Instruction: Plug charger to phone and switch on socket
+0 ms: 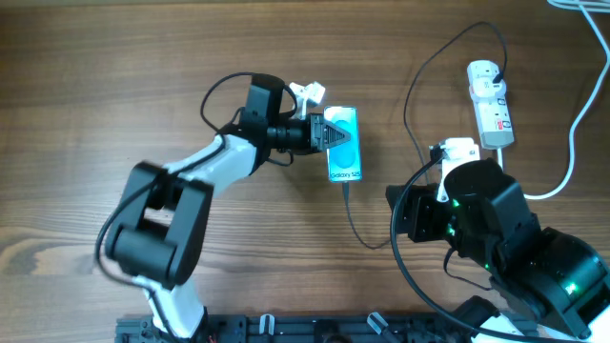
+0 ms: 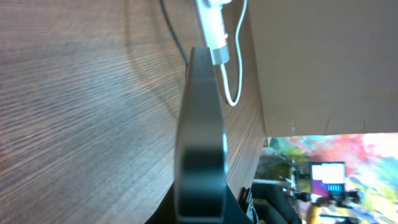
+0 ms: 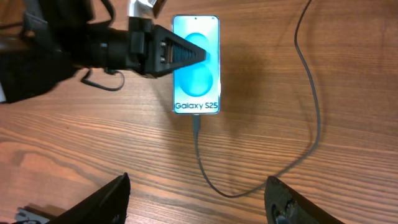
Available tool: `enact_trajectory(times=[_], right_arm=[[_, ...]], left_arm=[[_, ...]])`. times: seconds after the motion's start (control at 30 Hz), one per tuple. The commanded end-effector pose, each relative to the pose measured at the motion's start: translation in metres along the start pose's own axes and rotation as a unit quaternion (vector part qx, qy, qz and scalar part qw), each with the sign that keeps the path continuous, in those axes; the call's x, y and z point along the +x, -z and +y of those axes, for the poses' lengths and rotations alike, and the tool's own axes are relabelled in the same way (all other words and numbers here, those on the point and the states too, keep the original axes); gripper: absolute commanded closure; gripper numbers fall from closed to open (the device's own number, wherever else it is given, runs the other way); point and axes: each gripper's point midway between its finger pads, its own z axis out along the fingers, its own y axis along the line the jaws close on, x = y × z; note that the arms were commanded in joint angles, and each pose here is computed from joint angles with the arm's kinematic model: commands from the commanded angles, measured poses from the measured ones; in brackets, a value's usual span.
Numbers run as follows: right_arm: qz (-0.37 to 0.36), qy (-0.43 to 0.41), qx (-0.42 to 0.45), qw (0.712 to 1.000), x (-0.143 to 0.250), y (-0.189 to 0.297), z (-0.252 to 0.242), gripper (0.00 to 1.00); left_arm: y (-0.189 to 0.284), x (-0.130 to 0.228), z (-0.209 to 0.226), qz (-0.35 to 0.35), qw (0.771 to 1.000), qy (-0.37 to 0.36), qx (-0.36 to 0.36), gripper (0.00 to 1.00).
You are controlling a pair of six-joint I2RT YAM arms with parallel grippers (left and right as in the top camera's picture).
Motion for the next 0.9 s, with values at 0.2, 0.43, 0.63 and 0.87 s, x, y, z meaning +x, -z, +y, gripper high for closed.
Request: enact_trajectory(times=[0.2, 0.43, 0.63, 0.87], right_arm=[[0.003, -0.011, 0.025, 1.000, -0.006, -0.009, -0.004, 0.28], [0.036, -0.006, 0.046, 0.998, 0.000, -0.029, -0.005, 0.17], [0.063, -0.002, 0.061, 0.996, 0.010, -0.031, -0.011, 0.01], [0.063, -0.002, 0.062, 0.996, 0.011, -0.031, -0.011, 0.00]], left_arm=[[-0.025, 0.013, 0.059, 0.026, 0.998, 0.058, 0.010, 0.96], [-0.028, 0.025, 0.088, 0.029, 0.996, 0.066, -0.057, 0.96], [-0.041, 0.046, 0.116, 0.051, 0.992, 0.094, -0.074, 0.96], [-0.044, 0.052, 0.127, 0.054, 0.990, 0.090, -0.096, 0.91]])
